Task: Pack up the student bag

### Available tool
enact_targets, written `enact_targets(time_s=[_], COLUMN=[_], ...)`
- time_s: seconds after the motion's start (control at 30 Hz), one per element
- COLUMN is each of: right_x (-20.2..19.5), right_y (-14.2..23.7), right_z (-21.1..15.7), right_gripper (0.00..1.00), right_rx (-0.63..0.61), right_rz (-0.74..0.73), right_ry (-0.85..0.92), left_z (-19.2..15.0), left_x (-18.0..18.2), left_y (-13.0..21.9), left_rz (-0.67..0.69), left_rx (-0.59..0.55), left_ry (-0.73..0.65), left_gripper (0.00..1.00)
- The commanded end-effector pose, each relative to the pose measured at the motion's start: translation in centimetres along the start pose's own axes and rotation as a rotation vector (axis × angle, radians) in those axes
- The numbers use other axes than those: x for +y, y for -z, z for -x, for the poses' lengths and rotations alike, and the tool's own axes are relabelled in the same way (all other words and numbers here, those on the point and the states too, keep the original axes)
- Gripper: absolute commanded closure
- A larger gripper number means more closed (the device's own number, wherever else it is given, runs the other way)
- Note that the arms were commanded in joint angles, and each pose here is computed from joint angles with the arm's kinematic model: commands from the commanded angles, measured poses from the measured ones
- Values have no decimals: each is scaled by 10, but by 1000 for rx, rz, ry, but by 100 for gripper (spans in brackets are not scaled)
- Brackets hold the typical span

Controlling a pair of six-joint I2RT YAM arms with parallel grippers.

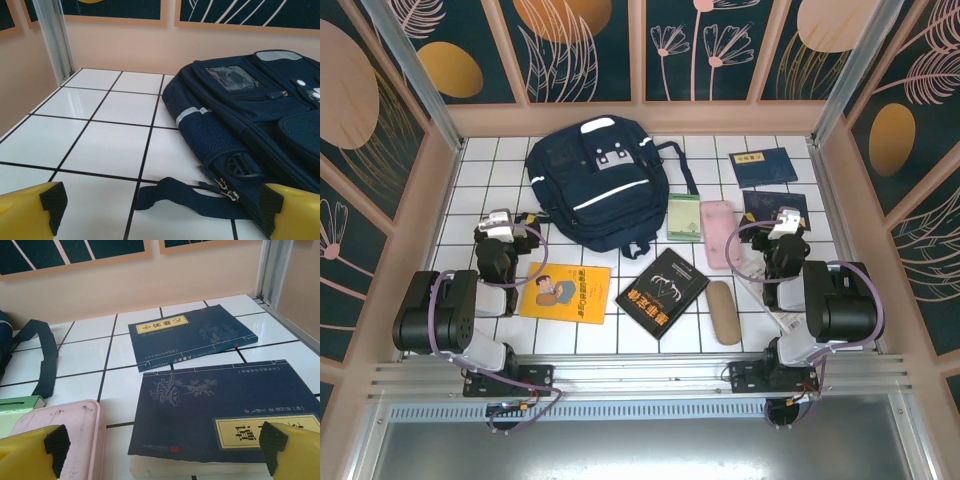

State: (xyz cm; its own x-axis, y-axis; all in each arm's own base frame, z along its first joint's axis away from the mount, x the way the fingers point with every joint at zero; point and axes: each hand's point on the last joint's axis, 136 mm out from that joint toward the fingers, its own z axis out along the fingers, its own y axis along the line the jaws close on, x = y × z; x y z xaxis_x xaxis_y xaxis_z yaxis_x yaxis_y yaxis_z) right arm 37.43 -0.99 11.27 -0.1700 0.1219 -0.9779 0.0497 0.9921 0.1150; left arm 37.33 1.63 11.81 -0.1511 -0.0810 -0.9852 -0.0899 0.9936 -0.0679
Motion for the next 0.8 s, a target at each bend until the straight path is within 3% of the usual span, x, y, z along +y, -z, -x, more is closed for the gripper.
enact_targets(time_s=[0.0,0.77], right_x=[4,4], right_y=[-1,2], right_z=[9,10], right_gripper=[1,1], right_rx=[-31,-46], right_rz=[7,-6], right_ry=[24,33], left_z=[18,18], left_x=[0,0], left_y=[-2,-2], left_rz=[6,5], left_rx=[-58,-58], left_ry=[3,4], left_gripper=[1,1])
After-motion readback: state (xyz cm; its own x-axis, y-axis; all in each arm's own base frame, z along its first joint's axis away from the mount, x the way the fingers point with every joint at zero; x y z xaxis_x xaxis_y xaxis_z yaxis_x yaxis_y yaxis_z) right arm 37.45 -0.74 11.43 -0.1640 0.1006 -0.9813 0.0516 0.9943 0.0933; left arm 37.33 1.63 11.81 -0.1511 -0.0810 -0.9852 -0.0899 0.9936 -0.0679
